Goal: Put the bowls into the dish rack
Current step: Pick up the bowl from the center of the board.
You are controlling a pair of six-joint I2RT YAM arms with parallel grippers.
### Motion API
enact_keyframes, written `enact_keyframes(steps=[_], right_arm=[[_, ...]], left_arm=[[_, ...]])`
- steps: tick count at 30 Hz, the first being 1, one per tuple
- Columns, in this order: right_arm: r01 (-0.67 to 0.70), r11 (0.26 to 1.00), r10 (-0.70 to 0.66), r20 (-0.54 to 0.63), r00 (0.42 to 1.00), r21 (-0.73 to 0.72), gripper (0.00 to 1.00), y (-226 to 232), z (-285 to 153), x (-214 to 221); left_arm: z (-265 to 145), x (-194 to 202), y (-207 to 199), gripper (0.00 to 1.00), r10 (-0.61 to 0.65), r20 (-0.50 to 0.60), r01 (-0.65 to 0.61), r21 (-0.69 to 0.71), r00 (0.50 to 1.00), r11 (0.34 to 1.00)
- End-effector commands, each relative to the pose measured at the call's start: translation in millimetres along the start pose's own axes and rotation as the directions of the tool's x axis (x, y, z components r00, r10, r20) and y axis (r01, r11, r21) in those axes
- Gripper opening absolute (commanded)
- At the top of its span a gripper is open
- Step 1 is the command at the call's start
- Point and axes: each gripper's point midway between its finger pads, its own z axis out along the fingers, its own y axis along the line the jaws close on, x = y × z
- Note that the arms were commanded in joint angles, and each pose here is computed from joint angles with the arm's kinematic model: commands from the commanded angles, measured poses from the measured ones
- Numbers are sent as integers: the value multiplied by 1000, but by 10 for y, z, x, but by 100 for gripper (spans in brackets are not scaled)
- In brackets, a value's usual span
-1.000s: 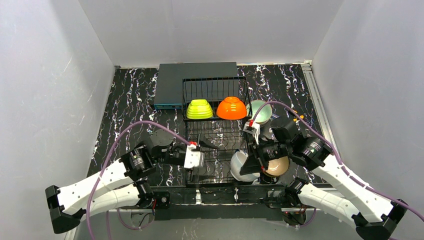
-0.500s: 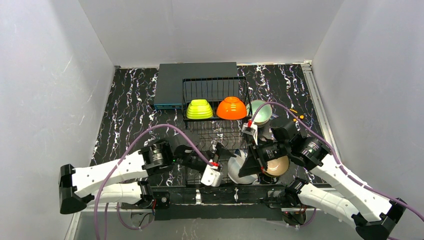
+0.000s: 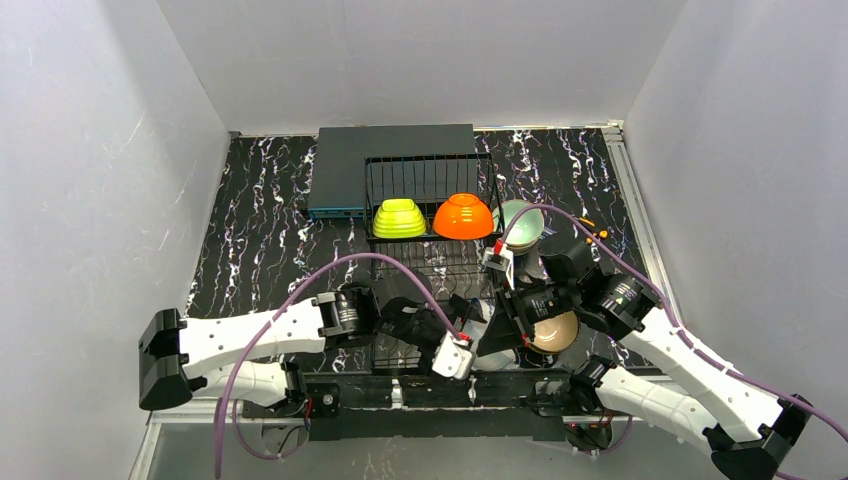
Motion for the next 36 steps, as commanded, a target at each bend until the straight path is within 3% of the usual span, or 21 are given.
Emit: enact_keyframes(steps=[1, 7, 9, 11, 13, 14, 17, 22, 29, 36], right_arm=[[98, 992, -95, 47, 994, -75, 1, 190, -26, -151], [103, 992, -100, 51, 994, -78, 1, 205, -32, -159], [103, 992, -99, 51, 994, -79, 1, 206, -32, -156], [104, 991, -100, 52, 994, -80, 1, 205, -31, -155], [104, 991, -100, 52, 994, -80, 1, 204, -31, -155], [103, 991, -99, 51, 994, -83, 1, 209, -30, -155], [105, 991, -101, 53, 994, -86, 1, 210, -26, -165], [108, 990, -104, 54, 993, -88, 1, 204, -15, -179], [108, 990, -103, 56, 993, -88, 1, 194, -6, -185], [105, 991, -101, 54, 993, -88, 1, 177, 4, -175]], left_arm=[[83, -47, 66, 87, 11, -13, -11, -21, 1000, 1000], [160, 13, 14, 75, 42, -58, -43, -10, 997, 999], [154, 34, 3, 65, 50, -76, -50, -6, 996, 999], [139, 66, 1, 48, 50, -97, -51, -7, 994, 999], [121, 93, -7, 41, 50, -117, -51, -5, 992, 999], [111, 104, -18, 44, 54, -124, -54, 0, 991, 999], [98, 126, -45, 70, 74, -135, -74, 4, 988, 997], [150, 114, -45, 97, 88, -128, -92, -26, 988, 995], [233, 96, -15, 96, 60, -109, -70, -88, 992, 994], [213, 190, -6, 67, 46, -162, -64, -107, 986, 992]])
